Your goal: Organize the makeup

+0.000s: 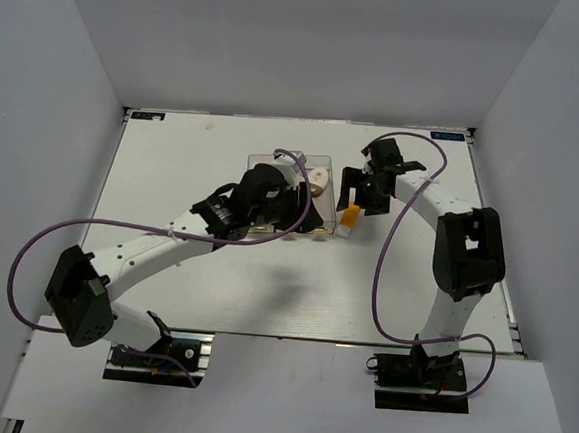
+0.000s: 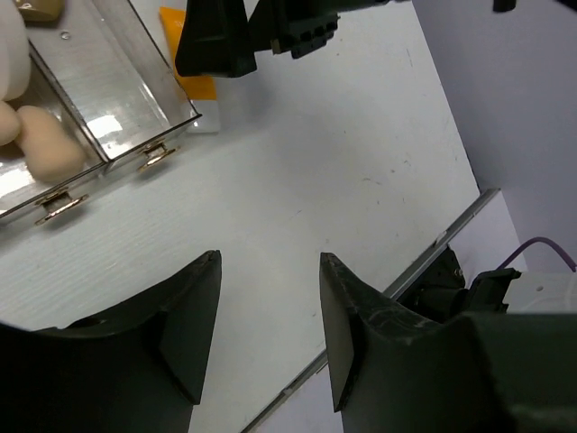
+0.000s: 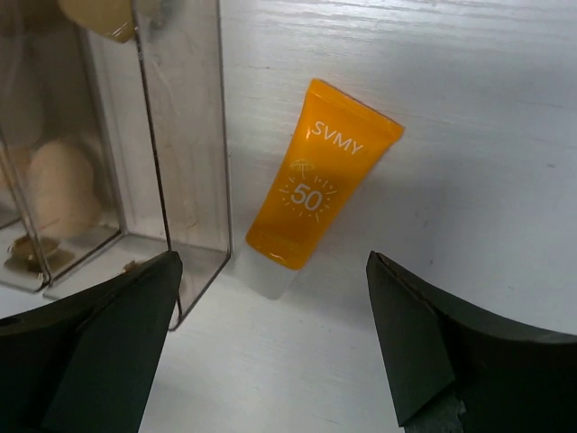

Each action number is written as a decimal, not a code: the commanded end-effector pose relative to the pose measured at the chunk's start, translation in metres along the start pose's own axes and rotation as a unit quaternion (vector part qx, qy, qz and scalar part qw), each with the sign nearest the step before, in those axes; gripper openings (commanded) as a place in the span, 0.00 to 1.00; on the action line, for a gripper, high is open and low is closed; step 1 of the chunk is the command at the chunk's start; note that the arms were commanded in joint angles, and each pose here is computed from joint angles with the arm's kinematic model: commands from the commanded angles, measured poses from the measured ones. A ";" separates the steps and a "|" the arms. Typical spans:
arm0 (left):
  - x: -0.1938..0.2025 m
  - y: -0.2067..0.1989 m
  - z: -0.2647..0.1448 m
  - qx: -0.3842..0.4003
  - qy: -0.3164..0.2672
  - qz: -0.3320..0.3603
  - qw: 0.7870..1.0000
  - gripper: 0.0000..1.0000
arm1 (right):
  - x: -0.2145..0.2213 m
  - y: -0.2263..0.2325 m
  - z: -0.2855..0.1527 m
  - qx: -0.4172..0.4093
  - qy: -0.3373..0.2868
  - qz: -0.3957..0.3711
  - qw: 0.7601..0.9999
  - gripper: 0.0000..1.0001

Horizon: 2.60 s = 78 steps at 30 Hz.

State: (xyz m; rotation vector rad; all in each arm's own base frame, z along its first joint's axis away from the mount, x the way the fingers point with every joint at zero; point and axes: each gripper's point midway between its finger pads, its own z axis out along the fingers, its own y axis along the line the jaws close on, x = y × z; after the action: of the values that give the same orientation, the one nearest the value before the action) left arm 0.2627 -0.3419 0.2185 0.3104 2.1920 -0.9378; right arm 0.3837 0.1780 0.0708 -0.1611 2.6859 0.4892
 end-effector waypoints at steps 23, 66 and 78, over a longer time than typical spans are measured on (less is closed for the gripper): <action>-0.008 0.026 -0.036 -0.060 -0.045 -0.026 0.997 0.58 | 0.009 -0.020 0.048 0.132 0.005 0.087 0.987 0.58; -0.010 0.037 -0.064 -0.083 -0.087 -0.045 0.992 0.58 | -0.074 0.102 0.000 -0.115 -0.129 -0.103 0.980 0.63; -0.009 0.037 -0.066 -0.080 -0.090 -0.052 0.991 0.57 | -0.089 0.111 -0.059 -0.155 -0.186 -0.209 0.947 0.66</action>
State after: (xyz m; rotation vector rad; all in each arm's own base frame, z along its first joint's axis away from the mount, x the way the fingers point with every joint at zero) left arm 0.2553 -0.2748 0.2293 0.0615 2.1407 -0.7908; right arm 0.4264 0.2695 0.1360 -0.5180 2.3001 0.6995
